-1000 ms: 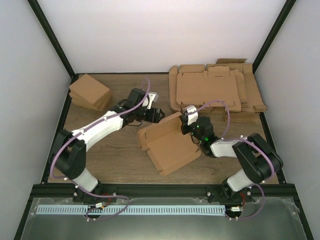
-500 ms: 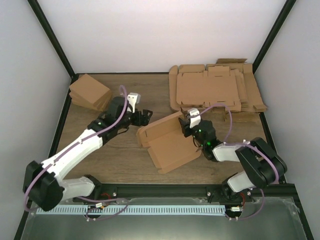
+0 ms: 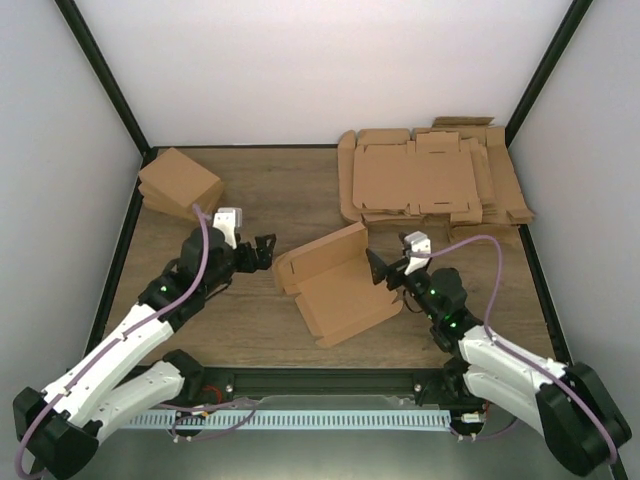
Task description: Fold the paper box
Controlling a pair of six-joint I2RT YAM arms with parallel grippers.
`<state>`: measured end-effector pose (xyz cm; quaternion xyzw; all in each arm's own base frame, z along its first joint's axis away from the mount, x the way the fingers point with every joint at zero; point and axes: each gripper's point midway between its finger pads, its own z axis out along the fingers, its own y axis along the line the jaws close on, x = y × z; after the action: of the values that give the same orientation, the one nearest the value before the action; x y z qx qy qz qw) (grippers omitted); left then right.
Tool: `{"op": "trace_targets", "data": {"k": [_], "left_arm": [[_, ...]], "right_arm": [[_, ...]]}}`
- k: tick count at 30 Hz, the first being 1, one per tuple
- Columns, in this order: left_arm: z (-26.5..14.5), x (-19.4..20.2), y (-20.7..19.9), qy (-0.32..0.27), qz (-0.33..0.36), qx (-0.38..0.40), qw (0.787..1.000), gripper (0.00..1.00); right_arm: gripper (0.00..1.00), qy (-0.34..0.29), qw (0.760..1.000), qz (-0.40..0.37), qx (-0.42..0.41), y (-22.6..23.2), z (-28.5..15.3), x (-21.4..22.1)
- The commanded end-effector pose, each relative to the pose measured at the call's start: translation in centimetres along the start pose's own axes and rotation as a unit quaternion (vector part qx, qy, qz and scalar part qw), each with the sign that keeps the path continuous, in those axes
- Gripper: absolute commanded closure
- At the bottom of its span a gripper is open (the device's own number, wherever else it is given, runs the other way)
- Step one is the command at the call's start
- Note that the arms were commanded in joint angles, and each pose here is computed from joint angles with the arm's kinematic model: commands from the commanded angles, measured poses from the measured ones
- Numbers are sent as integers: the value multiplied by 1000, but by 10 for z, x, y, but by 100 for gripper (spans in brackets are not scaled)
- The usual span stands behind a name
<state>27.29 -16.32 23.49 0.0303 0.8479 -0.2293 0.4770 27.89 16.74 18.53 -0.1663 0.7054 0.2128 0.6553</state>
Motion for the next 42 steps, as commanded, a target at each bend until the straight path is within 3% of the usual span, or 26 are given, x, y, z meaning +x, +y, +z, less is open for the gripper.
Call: {"op": "trace_targets", "data": {"k": [1, 3, 6, 11, 21, 36, 42], "left_arm": [[0, 16, 15, 12, -42, -25, 999, 0], [2, 26, 14, 23, -54, -17, 998, 0], [1, 35, 14, 29, -65, -5, 997, 0], [4, 54, 18, 42, -73, 3, 996, 0], [16, 76, 15, 60, -89, 29, 994, 0], [31, 92, 18, 92, -94, 37, 991, 3], [34, 90, 18, 94, -77, 34, 992, 4]], "right_arm": [[0, 18, 991, 110, 75, -24, -11, 8], [0, 51, 977, 165, 122, -38, -16, 26], [0, 70, 981, 165, 79, -23, -14, 34], [1, 82, 981, 158, 75, -23, -10, 53], [27, 123, 985, 119, 35, -10, 37, 65], [38, 128, 986, 86, 63, -33, 82, 82], [49, 126, 987, 84, 57, -31, 91, 81]]}}
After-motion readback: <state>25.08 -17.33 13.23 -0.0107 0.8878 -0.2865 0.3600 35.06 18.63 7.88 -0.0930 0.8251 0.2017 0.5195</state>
